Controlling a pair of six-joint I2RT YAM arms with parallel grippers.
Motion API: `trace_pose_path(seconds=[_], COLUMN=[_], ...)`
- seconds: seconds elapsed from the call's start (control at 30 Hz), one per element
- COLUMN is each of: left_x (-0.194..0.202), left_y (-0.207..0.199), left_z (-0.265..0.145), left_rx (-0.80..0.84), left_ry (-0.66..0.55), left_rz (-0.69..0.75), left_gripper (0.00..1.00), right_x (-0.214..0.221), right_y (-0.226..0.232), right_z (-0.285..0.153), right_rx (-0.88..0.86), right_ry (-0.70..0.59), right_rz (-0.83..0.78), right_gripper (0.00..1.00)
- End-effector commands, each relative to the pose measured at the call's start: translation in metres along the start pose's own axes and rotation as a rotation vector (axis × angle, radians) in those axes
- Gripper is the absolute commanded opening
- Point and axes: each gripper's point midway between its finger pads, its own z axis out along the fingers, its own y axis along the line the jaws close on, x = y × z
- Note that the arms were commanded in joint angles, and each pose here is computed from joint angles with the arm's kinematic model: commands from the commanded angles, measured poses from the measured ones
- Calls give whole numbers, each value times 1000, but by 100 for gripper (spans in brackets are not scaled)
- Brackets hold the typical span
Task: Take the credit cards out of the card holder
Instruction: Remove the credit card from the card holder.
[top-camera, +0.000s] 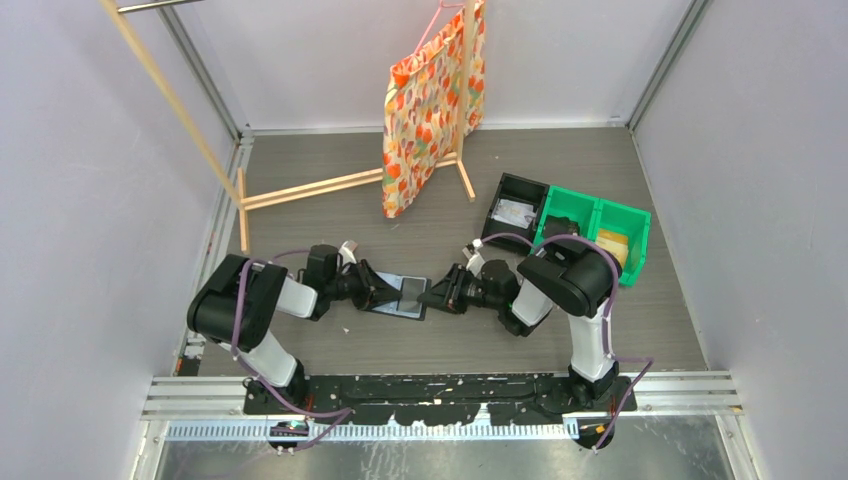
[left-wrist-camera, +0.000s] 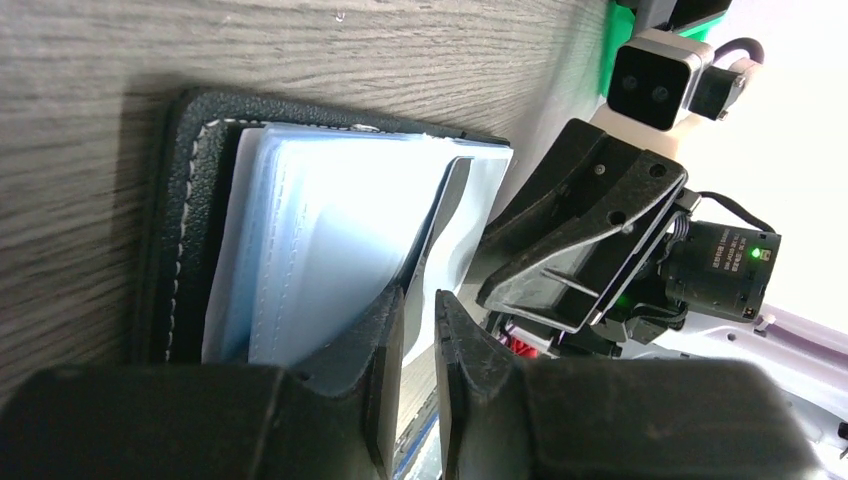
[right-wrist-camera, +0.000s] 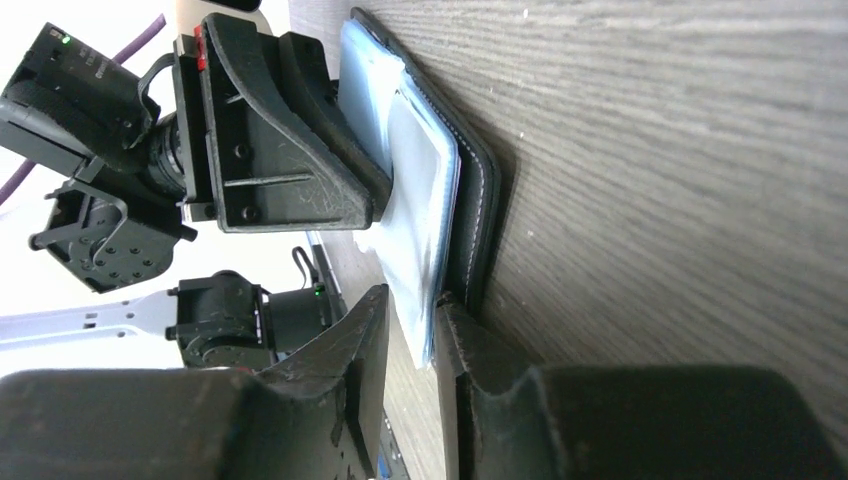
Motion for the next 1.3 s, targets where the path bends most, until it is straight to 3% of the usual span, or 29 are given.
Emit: trace_pose_path(seconds=[0.0,0.47,0.63,1.27], left_x=[1,1,-2,-1], left_y=[-6,-5,-4,5], left_z=[1,0,-2,-10], left_rx=[36,31,30,-6], left_ry=[6,4,-1,-3], left_rz=[19,11,4,-13], left_gripper=[19,20,24,28], right_x=[3,-5,-4,-2], right_y=[17,19,21,50], right_z=[-5,3,3,-1], right_rx=[-80,-103,-115,-204], right_ry=[6,-23,-13,32], right_rz=[67,92,59,-26], right_gripper=[30,16,1,1])
